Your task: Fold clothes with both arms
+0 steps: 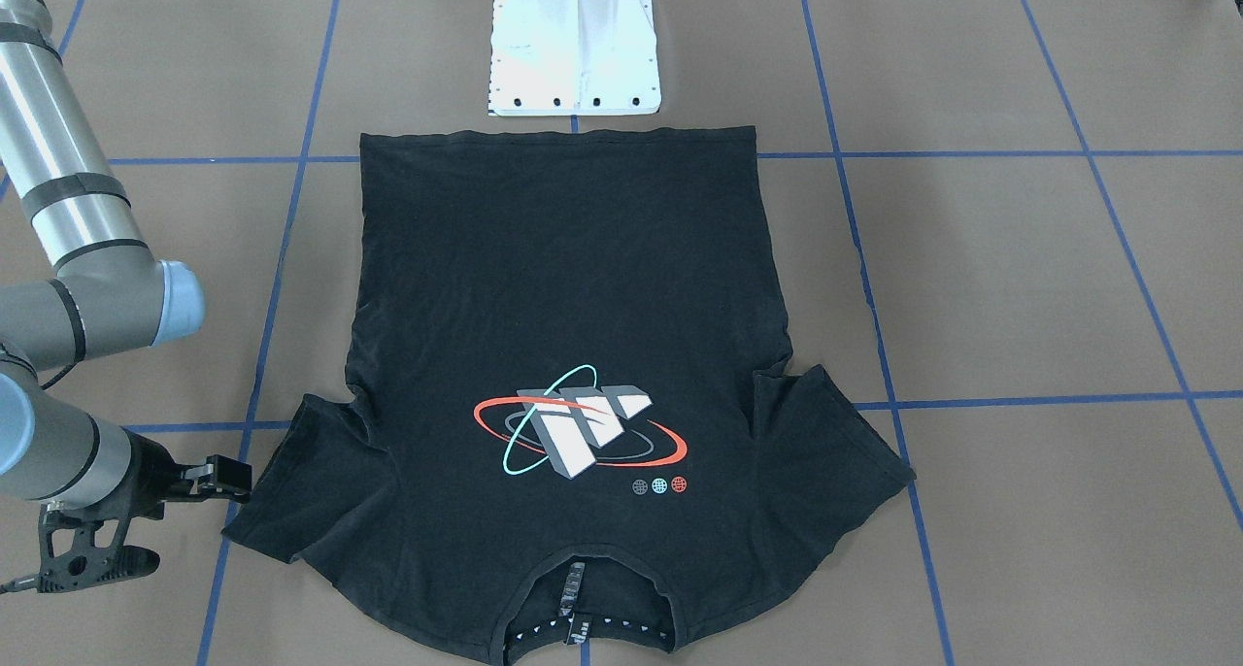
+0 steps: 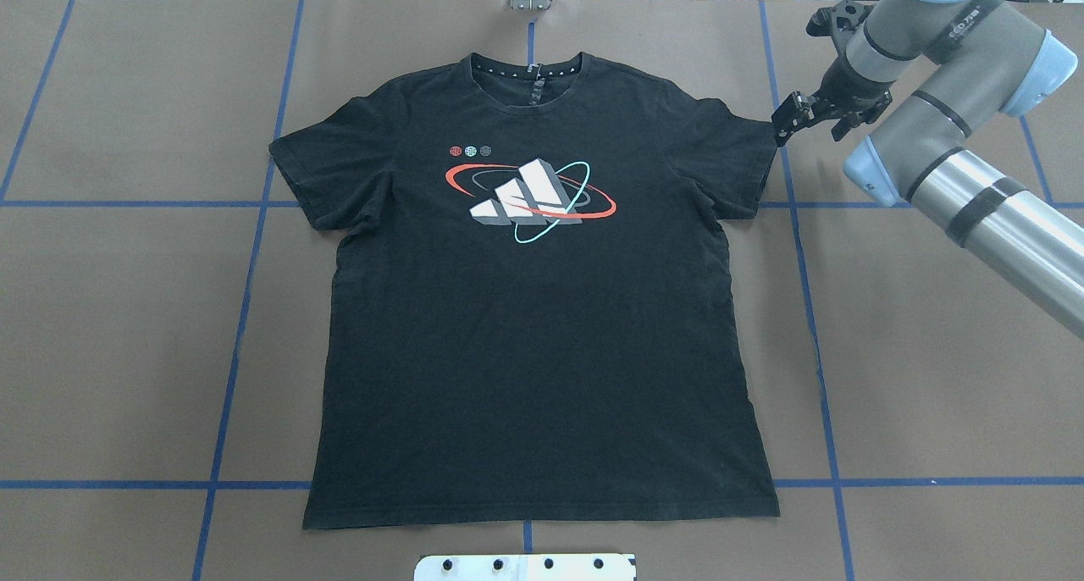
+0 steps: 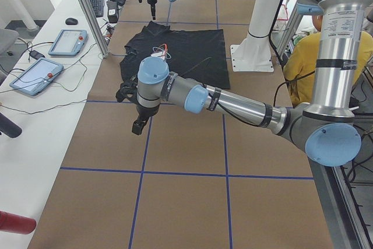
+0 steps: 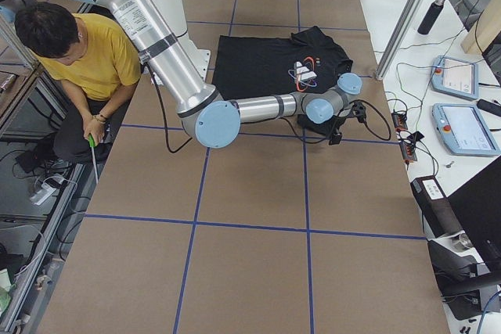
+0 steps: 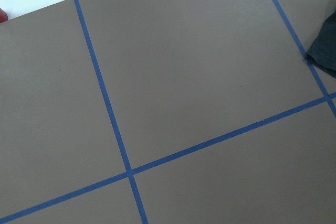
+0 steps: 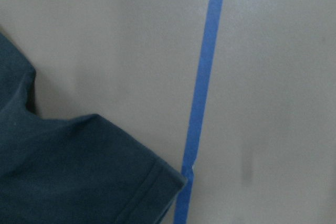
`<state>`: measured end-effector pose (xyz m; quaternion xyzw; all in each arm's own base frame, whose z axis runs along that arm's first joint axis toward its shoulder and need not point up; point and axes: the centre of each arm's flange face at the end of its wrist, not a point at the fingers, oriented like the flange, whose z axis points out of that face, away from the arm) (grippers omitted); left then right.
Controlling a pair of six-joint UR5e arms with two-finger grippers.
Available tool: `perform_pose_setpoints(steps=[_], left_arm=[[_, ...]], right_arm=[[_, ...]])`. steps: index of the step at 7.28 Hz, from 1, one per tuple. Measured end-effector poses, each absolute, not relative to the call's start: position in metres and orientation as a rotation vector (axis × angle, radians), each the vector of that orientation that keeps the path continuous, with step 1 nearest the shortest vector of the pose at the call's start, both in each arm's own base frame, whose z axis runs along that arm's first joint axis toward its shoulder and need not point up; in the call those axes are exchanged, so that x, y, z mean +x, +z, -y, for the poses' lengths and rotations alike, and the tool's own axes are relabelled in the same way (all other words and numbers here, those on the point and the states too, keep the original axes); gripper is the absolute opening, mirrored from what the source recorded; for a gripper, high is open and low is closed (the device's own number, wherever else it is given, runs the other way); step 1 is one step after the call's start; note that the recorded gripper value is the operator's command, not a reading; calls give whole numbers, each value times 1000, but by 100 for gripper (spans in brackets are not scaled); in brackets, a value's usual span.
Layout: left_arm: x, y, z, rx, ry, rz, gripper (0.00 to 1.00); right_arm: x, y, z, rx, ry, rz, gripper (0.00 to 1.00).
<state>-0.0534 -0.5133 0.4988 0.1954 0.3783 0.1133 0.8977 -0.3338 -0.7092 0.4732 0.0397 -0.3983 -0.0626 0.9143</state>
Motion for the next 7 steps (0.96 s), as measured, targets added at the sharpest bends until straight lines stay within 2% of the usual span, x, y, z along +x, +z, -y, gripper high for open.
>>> perform_pose_setpoints(steps=[1, 2, 3, 5, 6, 7], left_arm=[[-53, 498, 513, 406, 235, -783, 100], [-53, 497, 513, 408, 236, -783, 100], [-53, 496, 513, 410, 237, -782, 100], [-53, 494, 513, 413, 239, -782, 100], [-53, 494, 512, 413, 239, -782, 100], [-53, 494, 513, 414, 238, -782, 100]], right_arm=[[-340, 474, 718, 94, -132, 822, 92], [-345, 478, 725, 104, -137, 825, 85], [-348, 482, 728, 107, -140, 827, 64], [-352, 486, 729, 102, -138, 828, 13], [-352, 489, 728, 96, -132, 828, 0], [-352, 490, 727, 89, -128, 831, 0]])
